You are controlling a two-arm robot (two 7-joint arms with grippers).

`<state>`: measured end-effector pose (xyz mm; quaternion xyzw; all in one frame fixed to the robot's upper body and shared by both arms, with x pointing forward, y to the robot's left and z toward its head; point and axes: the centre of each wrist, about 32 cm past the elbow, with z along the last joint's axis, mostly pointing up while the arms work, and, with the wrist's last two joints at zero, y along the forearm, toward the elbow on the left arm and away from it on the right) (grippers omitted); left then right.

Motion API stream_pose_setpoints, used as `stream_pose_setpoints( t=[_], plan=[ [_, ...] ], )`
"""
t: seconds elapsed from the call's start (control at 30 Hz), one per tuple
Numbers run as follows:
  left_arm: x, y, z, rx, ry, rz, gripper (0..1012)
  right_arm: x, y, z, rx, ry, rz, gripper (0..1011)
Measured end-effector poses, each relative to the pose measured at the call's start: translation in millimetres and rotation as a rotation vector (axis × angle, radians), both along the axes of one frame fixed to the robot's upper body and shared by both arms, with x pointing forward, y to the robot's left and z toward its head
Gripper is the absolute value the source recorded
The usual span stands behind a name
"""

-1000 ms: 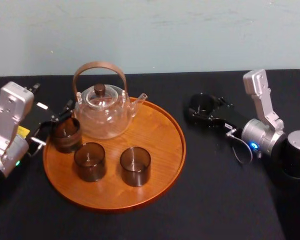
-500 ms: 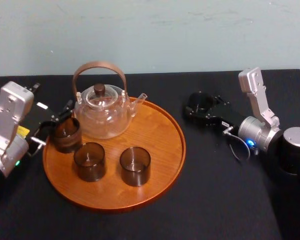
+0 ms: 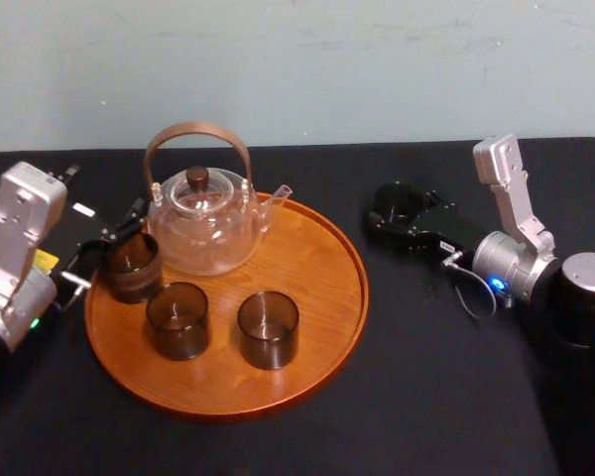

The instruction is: Pick up the glass from the table and place it on the tray.

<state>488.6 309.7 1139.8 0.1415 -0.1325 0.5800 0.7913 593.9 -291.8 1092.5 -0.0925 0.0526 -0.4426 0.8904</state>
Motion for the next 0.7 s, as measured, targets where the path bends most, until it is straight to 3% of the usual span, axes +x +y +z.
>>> stream_pose_setpoints(
  t=[0.17,0.7],
  plan=[
    [0.0,0.0,0.0,0.0,0.0,0.0,1001,-0.1,-0.2,0.0,0.0,0.0,0.0,906],
    [0.0,0.0,0.0,0.0,0.0,0.0,1002,-0.3,-0.2,-0.1,0.001,0.001,-0.001,904]
  ],
)
